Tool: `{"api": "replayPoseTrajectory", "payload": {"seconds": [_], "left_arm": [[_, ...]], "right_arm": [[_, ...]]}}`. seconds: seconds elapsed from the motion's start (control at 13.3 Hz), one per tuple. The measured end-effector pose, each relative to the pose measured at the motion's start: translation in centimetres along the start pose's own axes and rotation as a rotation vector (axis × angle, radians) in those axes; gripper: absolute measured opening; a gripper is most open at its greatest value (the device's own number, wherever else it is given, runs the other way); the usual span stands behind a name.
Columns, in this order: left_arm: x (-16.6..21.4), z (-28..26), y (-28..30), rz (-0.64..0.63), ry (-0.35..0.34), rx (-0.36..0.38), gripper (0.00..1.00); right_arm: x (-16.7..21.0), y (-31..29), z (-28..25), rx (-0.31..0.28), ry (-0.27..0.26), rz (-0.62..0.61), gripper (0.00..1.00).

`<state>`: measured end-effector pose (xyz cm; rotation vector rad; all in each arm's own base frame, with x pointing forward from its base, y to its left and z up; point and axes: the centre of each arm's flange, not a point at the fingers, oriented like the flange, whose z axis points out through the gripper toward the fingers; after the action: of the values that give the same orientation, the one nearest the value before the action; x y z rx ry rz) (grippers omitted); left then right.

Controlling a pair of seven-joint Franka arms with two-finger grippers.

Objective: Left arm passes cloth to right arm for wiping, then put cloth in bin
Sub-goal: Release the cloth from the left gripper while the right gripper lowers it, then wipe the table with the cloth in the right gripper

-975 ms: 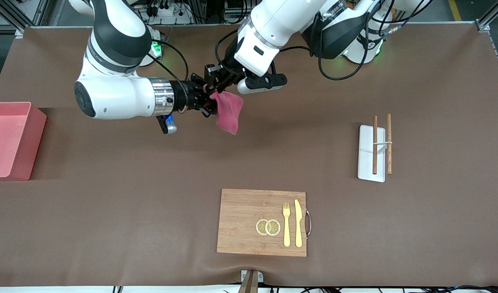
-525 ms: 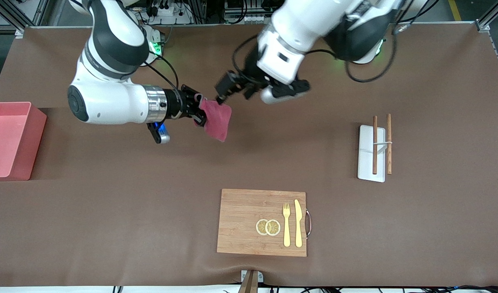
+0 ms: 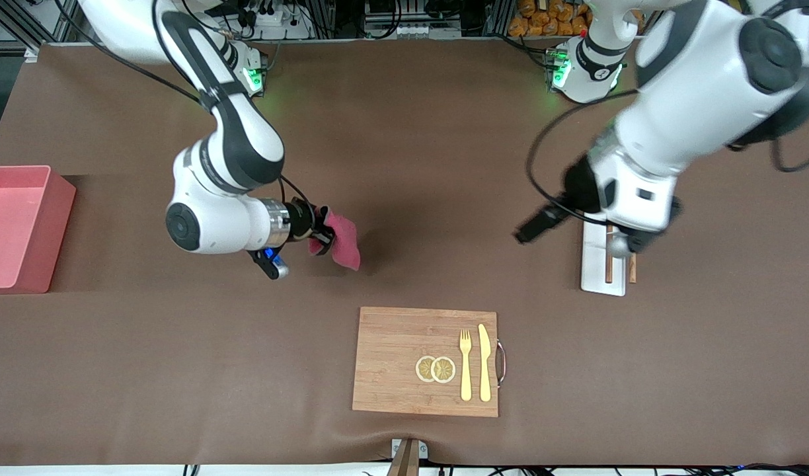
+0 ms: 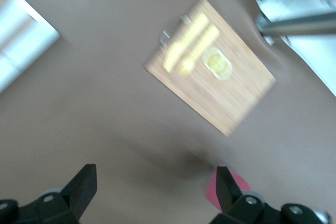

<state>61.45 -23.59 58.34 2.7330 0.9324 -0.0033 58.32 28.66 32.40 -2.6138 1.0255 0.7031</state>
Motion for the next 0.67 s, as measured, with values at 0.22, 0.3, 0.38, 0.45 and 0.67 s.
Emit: {"api": "replayPoseTrajectory", "payload": {"seconds": [0.22,0.3,0.38,0.45,0.67], "left_arm": [[3.9,-0.3,-3.2,0.017,0.056,0.092,1.0],[5.8,-0.8,-4.7,0.024,0.07,0.107,1.0],[7.9,-1.4,-6.5,0.041,0.072,0.115,1.0],[9.8,-2.0,-8.3,0.06,0.069,0.126,1.0],[10.9,-3.2,-10.8,0.154,0.037,0.168,1.0]], "right_arm": [[5.6,3.5,-0.9,-0.047,0.052,-0.107,0.03],[8.4,5.6,-1.8,-0.047,0.054,-0.155,0.03],[11.3,8.1,-2.7,-0.044,0.052,-0.208,0.03],[14.2,10.9,-3.7,-0.045,0.054,-0.264,0.03],[21.0,18.4,-6.9,-0.127,0.113,-0.398,0.03]]}}
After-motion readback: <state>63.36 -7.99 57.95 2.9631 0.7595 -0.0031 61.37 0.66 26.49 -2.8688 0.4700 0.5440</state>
